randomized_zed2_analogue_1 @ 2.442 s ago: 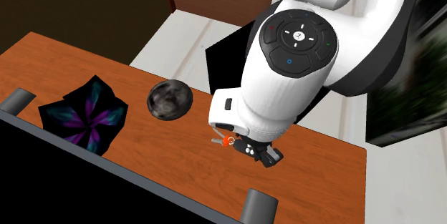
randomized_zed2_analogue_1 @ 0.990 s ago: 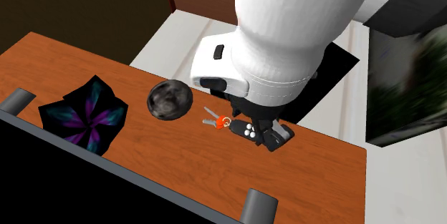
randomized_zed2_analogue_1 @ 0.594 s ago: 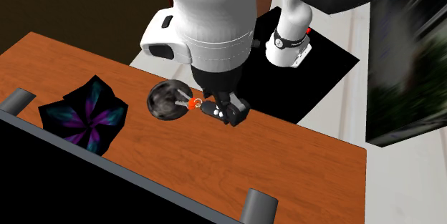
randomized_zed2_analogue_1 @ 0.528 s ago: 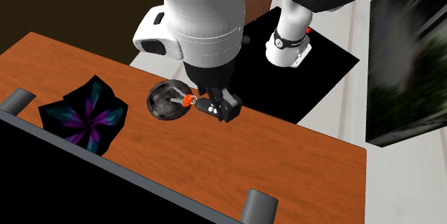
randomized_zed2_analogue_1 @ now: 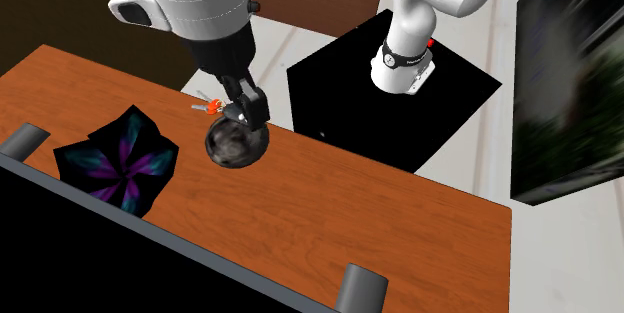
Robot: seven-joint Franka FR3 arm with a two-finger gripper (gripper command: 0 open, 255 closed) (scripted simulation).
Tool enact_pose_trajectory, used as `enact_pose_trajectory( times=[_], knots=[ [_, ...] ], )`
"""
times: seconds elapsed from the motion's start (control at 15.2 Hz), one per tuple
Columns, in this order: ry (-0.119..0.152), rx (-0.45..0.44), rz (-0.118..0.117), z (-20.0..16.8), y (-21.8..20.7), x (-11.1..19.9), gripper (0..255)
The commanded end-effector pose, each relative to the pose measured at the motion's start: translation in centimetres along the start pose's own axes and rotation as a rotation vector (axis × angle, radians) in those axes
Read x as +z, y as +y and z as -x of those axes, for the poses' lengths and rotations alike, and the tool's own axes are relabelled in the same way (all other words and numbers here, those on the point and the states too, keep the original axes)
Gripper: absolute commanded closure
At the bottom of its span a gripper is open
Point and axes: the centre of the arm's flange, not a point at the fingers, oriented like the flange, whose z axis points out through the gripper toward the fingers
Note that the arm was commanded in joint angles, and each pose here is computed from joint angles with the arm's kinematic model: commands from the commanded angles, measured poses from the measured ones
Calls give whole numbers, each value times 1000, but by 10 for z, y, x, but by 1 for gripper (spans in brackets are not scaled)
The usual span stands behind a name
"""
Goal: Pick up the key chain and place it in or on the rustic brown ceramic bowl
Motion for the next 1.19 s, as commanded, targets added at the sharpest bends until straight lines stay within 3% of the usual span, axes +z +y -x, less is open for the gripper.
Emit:
enact_pose_trajectory(
  times=[0.0,0.92,1.12],
  knots=[
    [0,-1,0,-3,8,9,255],
    [0,-1,0,-1,9,83,255],
    [0,-1,0,-1,9,83,255]
  ],
)
